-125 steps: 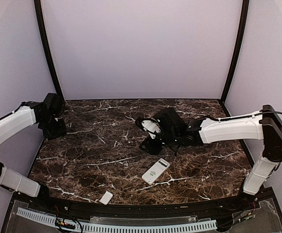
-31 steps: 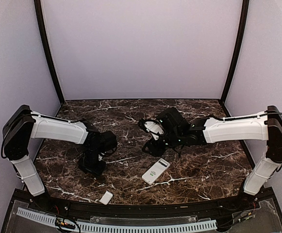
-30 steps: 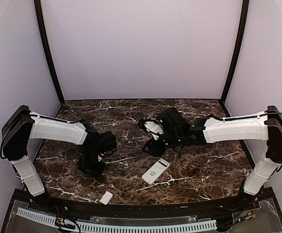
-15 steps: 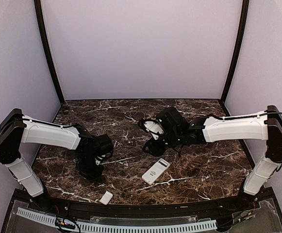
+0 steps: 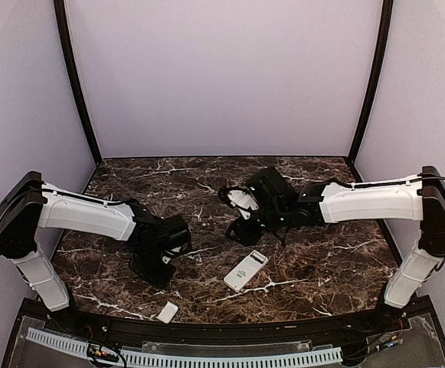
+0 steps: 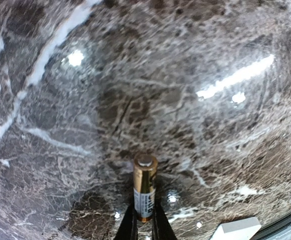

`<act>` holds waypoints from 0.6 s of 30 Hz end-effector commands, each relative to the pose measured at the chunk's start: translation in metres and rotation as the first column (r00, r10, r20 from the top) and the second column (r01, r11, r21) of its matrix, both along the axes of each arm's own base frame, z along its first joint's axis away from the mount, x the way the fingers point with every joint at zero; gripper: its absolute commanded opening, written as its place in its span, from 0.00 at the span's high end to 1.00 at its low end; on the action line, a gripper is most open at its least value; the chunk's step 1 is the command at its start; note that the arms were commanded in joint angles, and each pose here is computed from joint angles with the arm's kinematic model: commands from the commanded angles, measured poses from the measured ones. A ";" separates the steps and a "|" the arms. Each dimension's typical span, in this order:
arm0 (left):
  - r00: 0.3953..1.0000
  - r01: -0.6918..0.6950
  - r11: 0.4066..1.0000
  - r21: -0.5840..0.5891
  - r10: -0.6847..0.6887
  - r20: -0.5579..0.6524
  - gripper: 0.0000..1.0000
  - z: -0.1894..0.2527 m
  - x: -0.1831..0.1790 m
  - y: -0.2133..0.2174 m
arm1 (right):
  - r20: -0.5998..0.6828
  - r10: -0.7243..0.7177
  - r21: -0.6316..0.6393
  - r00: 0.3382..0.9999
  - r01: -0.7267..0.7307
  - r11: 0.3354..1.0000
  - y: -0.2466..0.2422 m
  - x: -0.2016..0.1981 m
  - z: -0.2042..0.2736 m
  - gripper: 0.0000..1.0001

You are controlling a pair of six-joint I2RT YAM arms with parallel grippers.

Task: Load the batteries into the remote control
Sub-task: Pick up the battery from the center of the board.

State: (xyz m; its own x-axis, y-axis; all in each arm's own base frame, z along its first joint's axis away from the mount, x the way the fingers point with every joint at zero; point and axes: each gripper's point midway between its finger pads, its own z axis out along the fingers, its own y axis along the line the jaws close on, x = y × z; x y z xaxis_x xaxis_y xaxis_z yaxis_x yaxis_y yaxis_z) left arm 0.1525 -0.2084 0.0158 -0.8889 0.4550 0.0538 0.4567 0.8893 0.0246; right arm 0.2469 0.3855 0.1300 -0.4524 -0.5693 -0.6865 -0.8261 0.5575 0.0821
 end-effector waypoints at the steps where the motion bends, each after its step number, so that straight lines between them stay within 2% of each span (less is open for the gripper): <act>1: 0.986 0.132 0.989 0.063 -0.137 0.093 1.00 0.005 0.013 -0.012 | 0.001 -0.055 0.025 0.998 0.055 0.998 -0.009 0.011 0.020 0.55; 5: 0.941 0.275 0.958 0.085 -0.286 0.182 1.00 0.027 0.022 -0.035 | -0.049 -0.104 0.063 0.993 0.107 0.992 -0.026 0.018 0.028 0.55; 7: 0.898 0.360 0.930 0.075 -0.367 0.242 1.00 0.042 0.025 -0.052 | -0.083 -0.116 0.103 0.990 0.125 0.987 -0.035 0.022 0.035 0.55; 12: 0.727 0.574 0.816 0.062 -0.543 0.421 1.00 0.088 0.032 -0.099 | -0.181 -0.108 0.190 0.978 0.143 0.971 -0.054 0.025 0.051 0.53; 15: 0.629 0.651 0.747 0.135 -0.630 0.456 1.00 0.096 0.040 -0.107 | -0.209 -0.146 0.172 0.967 0.183 0.968 -0.067 0.031 0.050 0.53; 18: 0.577 0.672 0.714 0.199 -0.672 0.464 1.00 0.095 0.049 -0.109 | -0.237 -0.156 0.171 0.959 0.199 0.965 -0.074 0.032 0.048 0.53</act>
State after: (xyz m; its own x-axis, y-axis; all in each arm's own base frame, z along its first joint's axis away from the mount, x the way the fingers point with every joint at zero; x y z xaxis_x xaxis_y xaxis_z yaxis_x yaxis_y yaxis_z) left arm 0.1838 -0.3154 0.0970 -0.3747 0.8815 -0.2872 0.8468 0.4516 0.2813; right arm 0.2885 0.3181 0.1830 -0.6304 -0.3388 -0.6985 -0.6887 0.6592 0.3018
